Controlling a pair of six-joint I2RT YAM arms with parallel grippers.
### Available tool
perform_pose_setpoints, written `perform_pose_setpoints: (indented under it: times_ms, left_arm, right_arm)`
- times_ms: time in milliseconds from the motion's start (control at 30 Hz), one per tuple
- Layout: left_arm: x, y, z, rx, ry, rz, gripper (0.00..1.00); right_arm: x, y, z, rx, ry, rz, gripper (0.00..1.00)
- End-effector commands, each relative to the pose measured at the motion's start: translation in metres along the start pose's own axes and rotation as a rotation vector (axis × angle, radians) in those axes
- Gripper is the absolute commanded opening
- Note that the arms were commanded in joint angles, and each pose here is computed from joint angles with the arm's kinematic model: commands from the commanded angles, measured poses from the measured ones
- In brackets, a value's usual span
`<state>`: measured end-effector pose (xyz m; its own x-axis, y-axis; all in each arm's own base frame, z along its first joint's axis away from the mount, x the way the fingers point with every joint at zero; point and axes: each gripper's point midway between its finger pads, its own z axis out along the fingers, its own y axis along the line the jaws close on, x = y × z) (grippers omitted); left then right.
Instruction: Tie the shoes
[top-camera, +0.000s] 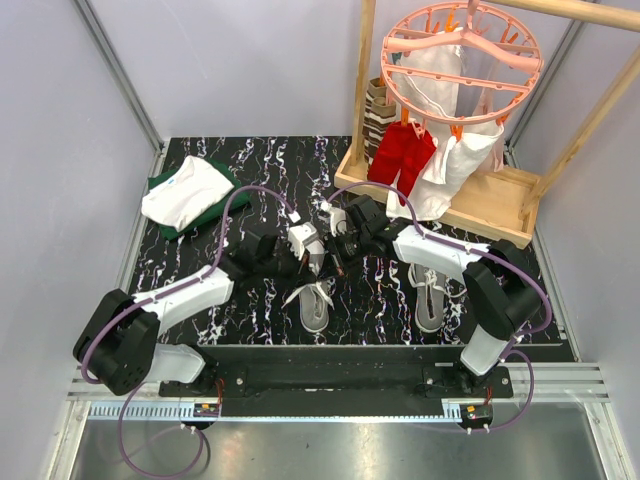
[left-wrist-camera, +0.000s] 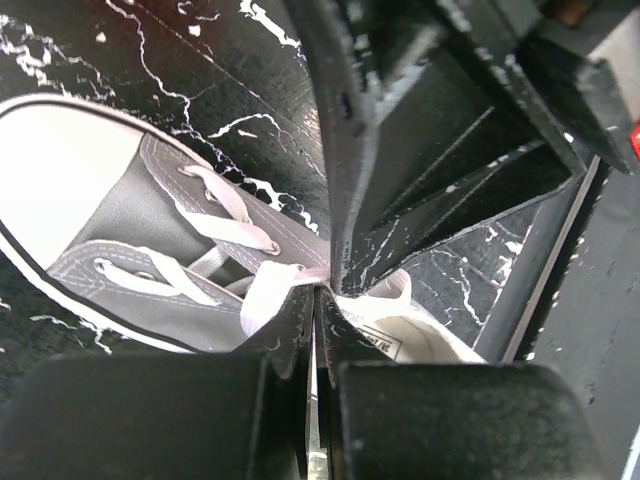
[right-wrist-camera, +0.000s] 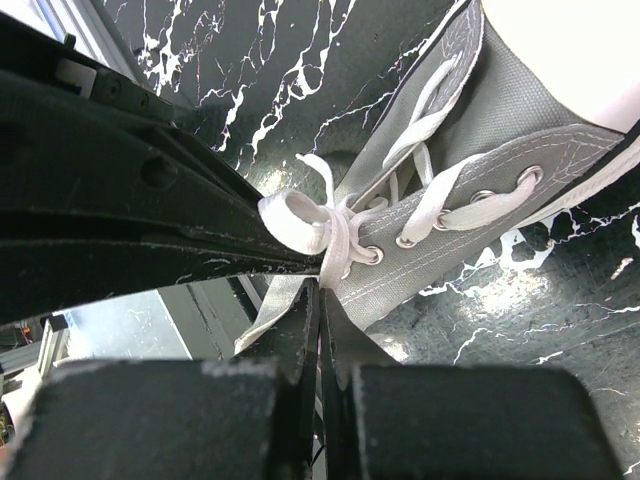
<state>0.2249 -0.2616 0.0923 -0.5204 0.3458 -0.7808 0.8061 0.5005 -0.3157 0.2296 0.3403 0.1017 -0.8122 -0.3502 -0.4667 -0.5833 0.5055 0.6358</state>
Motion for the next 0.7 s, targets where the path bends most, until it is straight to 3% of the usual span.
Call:
perform_pose_setpoints:
  times_ms: [0, 667]
  left_arm:
    - [-0.020, 0.001, -0.001, -0.016, -0.093, -0.054, 0.00]
    - [-0.024, -0.008, -0.004, 0.109, -0.146, -0.332, 0.00]
  right_arm:
    - [-0.014, 0.017, -0.008, -0.044, -0.051, -0.042, 0.00]
    - [-0.015, 0.015, -0.004, -0.044, -0.054, -0.015, 0.00]
